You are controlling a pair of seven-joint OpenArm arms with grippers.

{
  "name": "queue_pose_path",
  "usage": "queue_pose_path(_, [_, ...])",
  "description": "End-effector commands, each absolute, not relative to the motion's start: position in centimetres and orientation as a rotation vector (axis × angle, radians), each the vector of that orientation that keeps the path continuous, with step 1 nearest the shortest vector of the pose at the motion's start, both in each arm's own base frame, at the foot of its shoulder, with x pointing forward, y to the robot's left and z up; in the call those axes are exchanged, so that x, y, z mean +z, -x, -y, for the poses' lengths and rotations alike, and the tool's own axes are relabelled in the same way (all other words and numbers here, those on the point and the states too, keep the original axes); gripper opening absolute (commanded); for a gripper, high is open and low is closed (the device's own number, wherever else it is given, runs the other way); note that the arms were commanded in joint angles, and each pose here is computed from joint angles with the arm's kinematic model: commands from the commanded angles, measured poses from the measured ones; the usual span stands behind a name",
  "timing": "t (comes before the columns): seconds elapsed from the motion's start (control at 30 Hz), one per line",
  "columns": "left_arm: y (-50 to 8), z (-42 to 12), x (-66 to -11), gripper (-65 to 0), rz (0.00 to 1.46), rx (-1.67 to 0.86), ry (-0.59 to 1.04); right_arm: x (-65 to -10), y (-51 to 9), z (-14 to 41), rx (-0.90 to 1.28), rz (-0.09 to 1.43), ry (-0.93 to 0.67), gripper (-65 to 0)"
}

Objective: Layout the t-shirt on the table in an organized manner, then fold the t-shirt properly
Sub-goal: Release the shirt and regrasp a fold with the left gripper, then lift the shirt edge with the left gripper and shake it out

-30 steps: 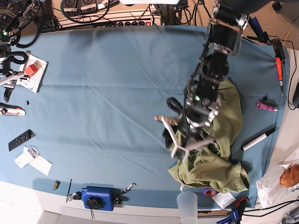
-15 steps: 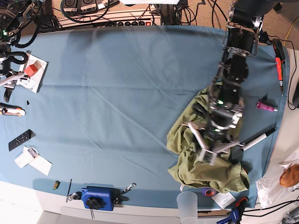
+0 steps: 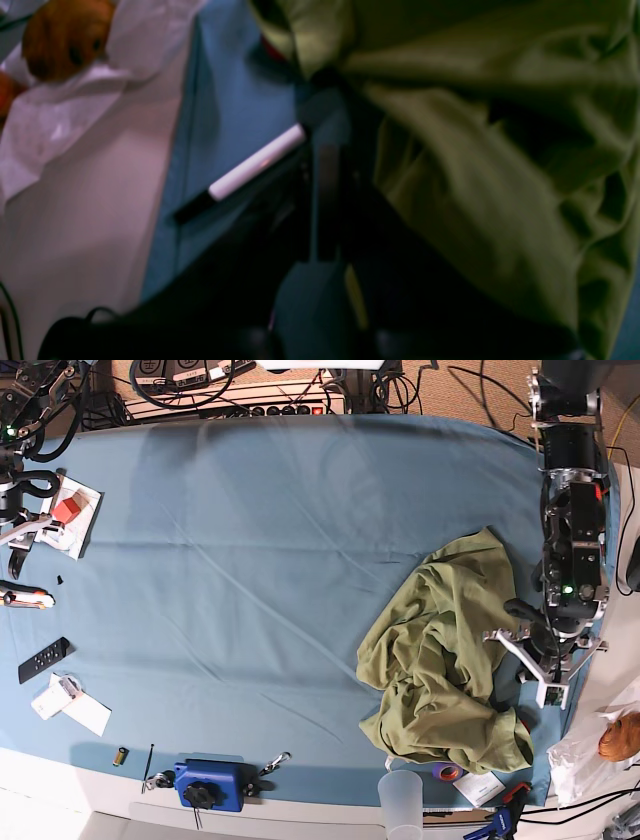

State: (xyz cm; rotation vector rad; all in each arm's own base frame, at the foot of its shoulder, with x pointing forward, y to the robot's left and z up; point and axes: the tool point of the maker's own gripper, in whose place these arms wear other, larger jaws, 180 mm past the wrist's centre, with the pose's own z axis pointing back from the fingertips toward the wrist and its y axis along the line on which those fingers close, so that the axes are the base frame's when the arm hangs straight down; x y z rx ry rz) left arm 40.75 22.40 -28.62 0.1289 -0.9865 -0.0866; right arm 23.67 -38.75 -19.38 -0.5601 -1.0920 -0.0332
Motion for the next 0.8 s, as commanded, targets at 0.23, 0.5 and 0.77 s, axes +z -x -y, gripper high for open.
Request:
queue_pose_path(0.23, [-39.6,-22.2,-26.9,-65.0,1.041,-0.122,-0.153,-17.7,-24.1,38.8,-0.016,1.143,0.585,-41.0])
queue_pose_path(0.5, [-38.3,-22.0,-27.9,-65.0,0.971,-0.134,-0.153,-17.7,-24.1,38.8,-0.016,1.143,0.586,-41.0])
queue_pose_path(0.77, [-35.0,-20.0,-26.1,-65.0,1.024,-0.251,-0.189,-17.7,-24.1,38.8,-0.016,1.143,0.586,-41.0])
